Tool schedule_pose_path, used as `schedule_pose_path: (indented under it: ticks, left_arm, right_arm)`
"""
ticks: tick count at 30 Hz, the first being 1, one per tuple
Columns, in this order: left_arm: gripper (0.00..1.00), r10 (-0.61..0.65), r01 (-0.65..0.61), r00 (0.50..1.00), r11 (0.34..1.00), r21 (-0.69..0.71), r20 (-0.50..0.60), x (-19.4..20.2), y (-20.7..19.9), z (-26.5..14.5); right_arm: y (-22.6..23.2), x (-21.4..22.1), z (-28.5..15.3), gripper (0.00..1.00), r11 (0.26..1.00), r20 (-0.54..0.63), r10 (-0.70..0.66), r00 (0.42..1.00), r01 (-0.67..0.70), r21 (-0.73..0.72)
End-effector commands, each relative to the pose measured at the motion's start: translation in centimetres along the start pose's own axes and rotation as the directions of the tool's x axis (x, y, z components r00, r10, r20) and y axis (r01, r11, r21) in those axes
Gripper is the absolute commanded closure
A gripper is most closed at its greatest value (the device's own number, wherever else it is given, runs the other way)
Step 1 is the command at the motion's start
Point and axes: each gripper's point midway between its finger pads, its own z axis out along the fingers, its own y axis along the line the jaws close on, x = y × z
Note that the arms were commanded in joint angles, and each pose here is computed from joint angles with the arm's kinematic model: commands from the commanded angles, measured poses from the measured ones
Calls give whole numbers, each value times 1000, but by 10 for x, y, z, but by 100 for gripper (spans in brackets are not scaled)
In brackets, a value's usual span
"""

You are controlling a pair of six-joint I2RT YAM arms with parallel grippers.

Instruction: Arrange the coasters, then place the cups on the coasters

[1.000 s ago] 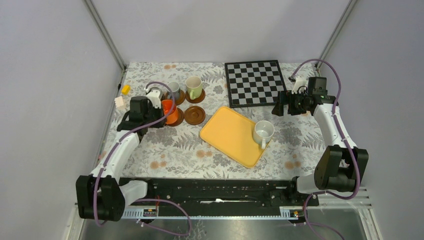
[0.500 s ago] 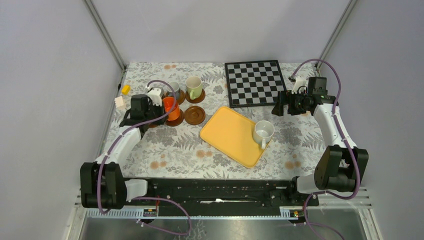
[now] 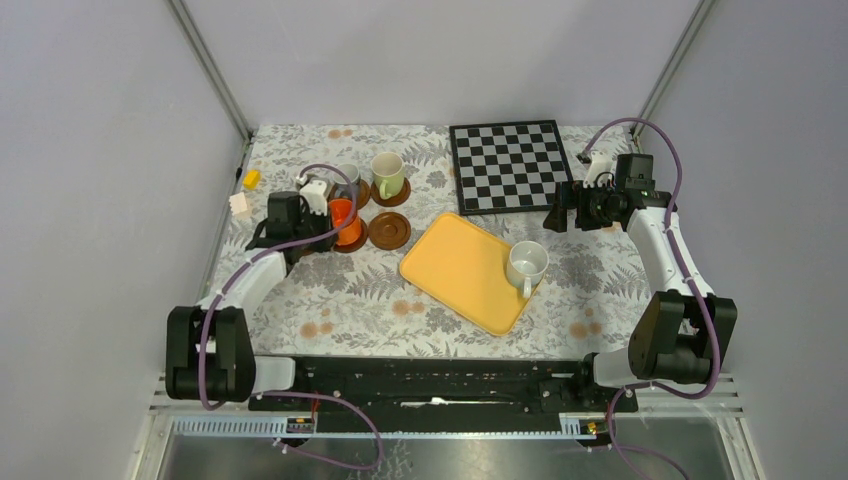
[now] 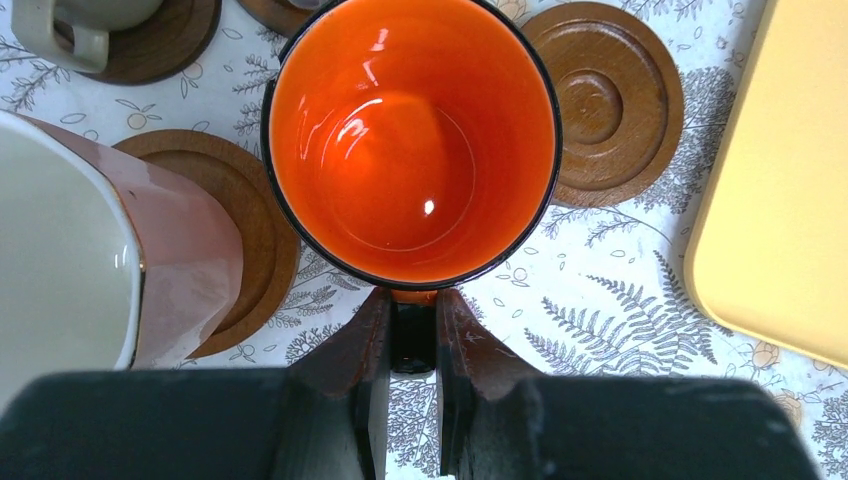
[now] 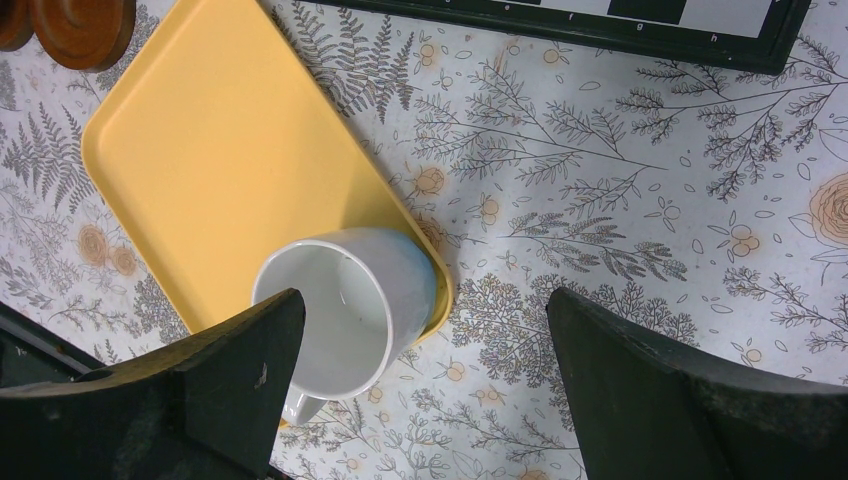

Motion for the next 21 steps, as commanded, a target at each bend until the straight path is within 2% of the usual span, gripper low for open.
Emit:
schedule_pose_path:
  ticks: [1,11,21]
  left_arm:
    - [100,56,-53,988,998,-25,146,-40,8,6]
    - [100,41,-37,992,999,-40,117,-34,15,14]
    - [84,29,-26,995,999,-28,96,-32,13,10]
  right_arm:
    - [4,-4,-4,2,1000,17,-17,1000,17,-15]
    - [3,-3,-3,2,1000,13,-15,1000,15,-14]
    - [2,-3,-2,2,1000,11,-15,1000,16,-14]
